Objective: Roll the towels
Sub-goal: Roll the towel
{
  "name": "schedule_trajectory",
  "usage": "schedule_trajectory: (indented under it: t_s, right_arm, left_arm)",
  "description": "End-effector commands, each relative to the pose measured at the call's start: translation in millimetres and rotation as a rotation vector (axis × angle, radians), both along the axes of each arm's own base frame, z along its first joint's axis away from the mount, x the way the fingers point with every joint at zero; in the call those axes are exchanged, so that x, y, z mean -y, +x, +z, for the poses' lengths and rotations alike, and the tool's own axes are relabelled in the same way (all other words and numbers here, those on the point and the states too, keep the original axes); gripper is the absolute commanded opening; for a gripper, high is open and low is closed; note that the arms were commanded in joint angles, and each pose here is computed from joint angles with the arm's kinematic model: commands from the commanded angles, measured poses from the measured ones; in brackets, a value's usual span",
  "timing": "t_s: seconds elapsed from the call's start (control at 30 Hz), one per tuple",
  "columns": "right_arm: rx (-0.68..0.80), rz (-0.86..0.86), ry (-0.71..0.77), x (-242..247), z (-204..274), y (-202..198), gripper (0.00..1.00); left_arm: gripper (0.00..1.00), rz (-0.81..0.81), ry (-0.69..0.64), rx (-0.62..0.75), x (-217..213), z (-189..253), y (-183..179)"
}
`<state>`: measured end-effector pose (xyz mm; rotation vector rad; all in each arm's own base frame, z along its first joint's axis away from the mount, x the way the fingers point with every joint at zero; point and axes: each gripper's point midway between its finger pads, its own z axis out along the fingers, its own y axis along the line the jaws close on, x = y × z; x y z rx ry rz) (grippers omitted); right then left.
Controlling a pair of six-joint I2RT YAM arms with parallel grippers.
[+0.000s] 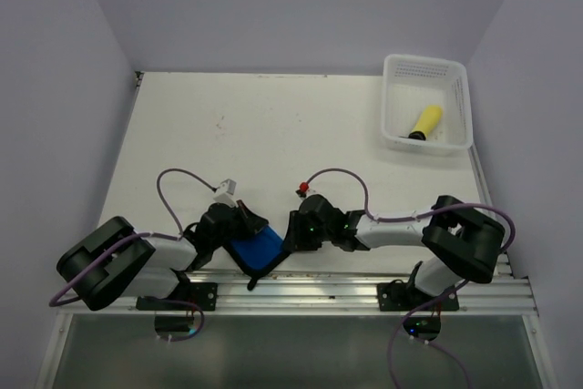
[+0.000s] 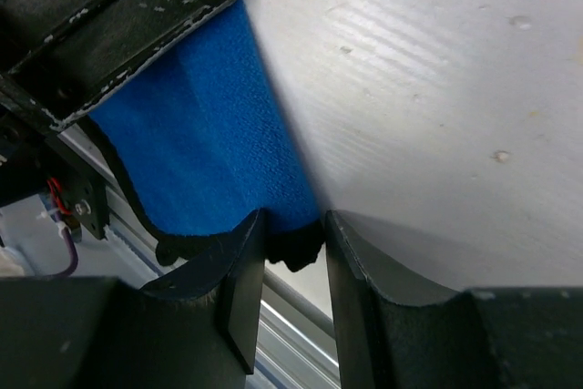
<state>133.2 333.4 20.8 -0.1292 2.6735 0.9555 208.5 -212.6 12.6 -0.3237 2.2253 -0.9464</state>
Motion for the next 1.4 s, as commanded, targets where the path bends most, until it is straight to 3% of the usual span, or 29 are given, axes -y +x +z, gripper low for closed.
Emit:
schedule_trajectory:
  t_s: [0.0, 0.13, 0.33, 0.5, 0.63, 0.93, 1.37]
  right_arm:
    - [-0.021, 0.047, -0.108, 10.4, -19.2, -17.9, 0.36]
    - [-0.001, 0.074, -0.194, 14.2, -28.7, -27.1, 0.35]
    - [0.01, 0.072, -0.217, 16.0, -31.3, -25.7, 0.2]
    - [0.048, 0.09, -0.225, 12.2, -25.7, -22.5, 0.0]
    - [0.103, 0.111, -0.244, 8.7, -16.8, -21.3, 0.0]
    - [0.374, 0.057, -0.433, 21.6, 8.4, 3.7, 0.0]
    - [0.683, 0.081, -0.595, -5.5, 38.1, 8.6, 0.0]
  left_arm:
    - [0.0, 0.071, 0.152, -0.084, -33.8, -38.7, -14.6]
    - [0.0, 0.072, 0.156, -0.091, -34.8, -40.5, -15.8]
    - [0.0, 0.068, 0.153, -0.09, -33.8, -39.8, -16.1]
    - [0.0, 0.072, 0.153, -0.087, -31.7, -37.0, -12.3]
    - [0.0, 0.067, 0.149, -0.073, -26.2, -29.5, -5.8]
    - [0.0, 0.06, 0.175, 0.029, -4.8, 20.0, 34.9]
    - [0.0, 0.054, 0.128, 0.111, 13.7, 70.3, 71.4]
